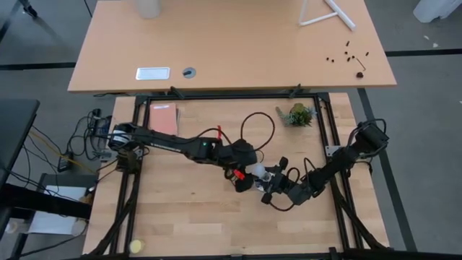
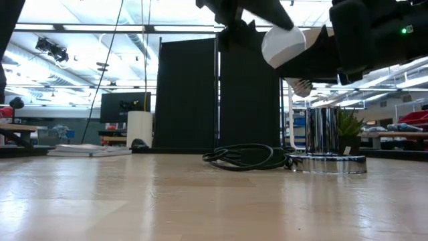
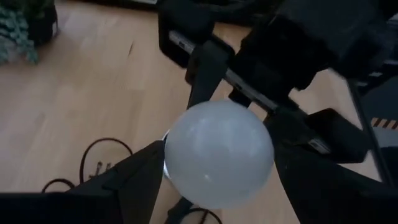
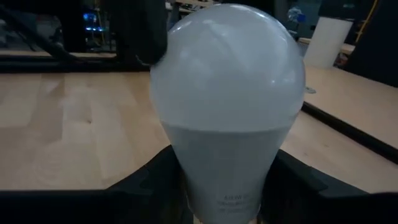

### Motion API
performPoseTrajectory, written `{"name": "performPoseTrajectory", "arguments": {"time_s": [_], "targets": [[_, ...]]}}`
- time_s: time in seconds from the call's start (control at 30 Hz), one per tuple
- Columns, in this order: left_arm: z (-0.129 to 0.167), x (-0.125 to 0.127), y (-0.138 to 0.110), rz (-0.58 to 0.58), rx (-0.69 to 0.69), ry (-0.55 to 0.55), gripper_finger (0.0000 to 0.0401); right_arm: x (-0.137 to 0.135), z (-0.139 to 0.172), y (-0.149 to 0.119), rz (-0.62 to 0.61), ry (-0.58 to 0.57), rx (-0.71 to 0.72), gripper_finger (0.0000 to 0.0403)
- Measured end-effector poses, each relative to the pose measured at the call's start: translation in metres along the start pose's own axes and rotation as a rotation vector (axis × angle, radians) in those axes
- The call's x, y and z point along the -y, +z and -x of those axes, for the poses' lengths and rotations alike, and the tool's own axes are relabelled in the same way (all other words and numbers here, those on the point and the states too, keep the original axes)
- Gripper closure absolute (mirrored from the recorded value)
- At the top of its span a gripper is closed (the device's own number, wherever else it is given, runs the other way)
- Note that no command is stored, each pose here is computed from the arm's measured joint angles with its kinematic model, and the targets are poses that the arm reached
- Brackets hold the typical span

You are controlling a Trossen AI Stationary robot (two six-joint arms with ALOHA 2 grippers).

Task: Screw lightbulb
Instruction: Insert the lightbulb into the lamp

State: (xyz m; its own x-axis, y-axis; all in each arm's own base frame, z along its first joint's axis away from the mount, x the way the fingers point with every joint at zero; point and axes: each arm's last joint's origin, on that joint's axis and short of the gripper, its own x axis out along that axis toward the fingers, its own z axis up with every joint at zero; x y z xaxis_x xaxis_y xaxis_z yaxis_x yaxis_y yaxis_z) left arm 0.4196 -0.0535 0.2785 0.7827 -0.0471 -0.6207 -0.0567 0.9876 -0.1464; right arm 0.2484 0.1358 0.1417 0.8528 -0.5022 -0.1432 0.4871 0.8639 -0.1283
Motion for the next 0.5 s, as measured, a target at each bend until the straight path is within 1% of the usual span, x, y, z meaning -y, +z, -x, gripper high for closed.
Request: {"name": "performPoseTrajectory", "arguments": {"time_s": [0.07, 0.17, 0.3, 0.37, 0.5], "targets": [[-0.004, 0.000, -0.001, -0.030, 0.004, -0.003, 0.0095, -0.001, 0.002, -0.001, -0.012, 0.000, 0.002, 0.0206], [-0.004, 0.006, 0.002, -0.055, 0.045, -0.018, 0.0096, -0.002, 0.012, -0.004, -0.065, -0.009, 0.016, 0.0206], [-0.004, 0.013, 0.004, -0.135, 0.085, -0.028, 0.0096, -0.001, 0.025, -0.013, -0.100, -0.004, 0.015, 0.0206], [-0.003, 0.014, 0.006, -0.145, 0.111, -0.031, 0.0096, 0.001, 0.030, -0.018, -0.113, -0.002, 0.014, 0.0206], [-0.003, 0.014, 0.008, -0.154, 0.133, -0.029, 0.0096, 0.008, 0.035, -0.026, -0.141, -0.037, 0.020, 0.0206]]}}
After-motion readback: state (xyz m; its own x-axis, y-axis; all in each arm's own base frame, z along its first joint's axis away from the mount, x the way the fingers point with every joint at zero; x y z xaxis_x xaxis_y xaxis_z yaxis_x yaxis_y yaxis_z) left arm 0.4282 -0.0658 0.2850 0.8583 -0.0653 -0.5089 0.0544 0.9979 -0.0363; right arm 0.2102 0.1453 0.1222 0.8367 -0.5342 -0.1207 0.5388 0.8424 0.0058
